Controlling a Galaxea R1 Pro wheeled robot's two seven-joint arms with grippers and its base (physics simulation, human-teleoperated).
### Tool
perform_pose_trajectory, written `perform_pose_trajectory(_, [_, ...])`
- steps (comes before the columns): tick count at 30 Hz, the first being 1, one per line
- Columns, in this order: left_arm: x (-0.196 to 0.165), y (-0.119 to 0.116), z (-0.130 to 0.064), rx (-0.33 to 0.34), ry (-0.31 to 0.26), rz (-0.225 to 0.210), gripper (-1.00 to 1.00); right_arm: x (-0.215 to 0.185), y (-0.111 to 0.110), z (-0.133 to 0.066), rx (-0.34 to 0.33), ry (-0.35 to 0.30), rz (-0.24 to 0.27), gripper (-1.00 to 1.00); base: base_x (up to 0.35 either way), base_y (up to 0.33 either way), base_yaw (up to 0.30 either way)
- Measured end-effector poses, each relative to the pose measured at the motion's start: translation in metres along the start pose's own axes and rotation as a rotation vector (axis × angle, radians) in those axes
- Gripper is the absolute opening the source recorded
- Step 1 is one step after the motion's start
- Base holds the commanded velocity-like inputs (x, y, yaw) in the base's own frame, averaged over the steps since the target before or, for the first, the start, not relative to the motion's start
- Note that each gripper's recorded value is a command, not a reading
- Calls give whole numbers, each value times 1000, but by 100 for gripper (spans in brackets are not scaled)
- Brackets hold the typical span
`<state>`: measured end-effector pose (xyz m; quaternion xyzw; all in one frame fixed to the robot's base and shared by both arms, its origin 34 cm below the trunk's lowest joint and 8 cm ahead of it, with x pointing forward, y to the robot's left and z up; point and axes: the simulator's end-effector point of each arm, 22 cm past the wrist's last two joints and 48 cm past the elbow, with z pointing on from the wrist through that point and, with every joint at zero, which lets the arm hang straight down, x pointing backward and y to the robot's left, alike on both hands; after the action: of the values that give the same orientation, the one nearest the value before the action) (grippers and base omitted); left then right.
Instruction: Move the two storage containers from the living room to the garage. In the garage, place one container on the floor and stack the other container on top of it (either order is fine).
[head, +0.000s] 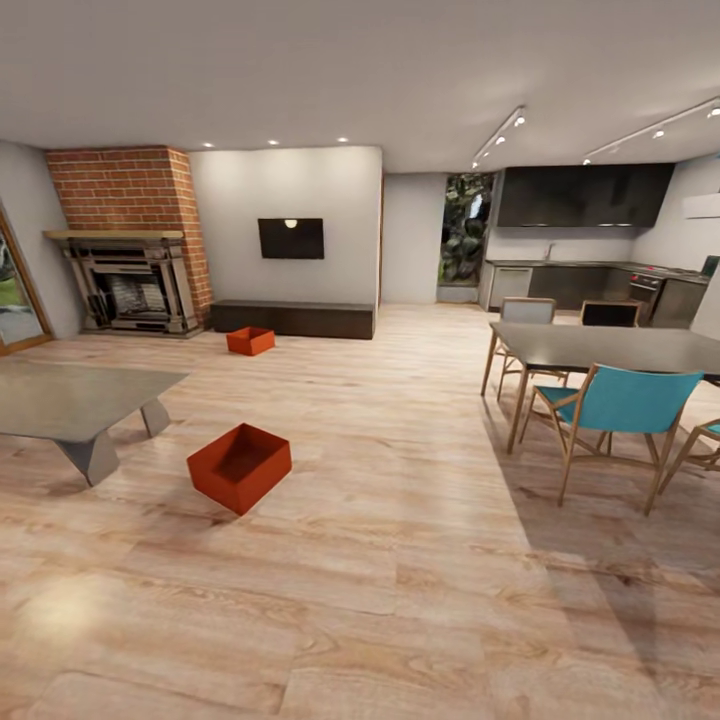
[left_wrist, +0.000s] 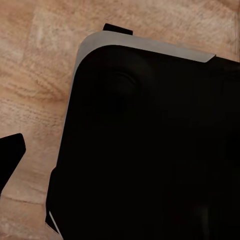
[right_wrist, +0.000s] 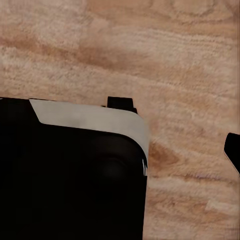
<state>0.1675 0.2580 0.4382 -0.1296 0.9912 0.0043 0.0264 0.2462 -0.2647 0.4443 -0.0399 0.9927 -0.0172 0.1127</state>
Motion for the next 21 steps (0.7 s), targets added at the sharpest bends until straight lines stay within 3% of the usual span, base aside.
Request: perform_pose_trajectory(21, [-1,-1,0,2,-2,1,100,0,2,0,-2,-1,3,100,321,0,0])
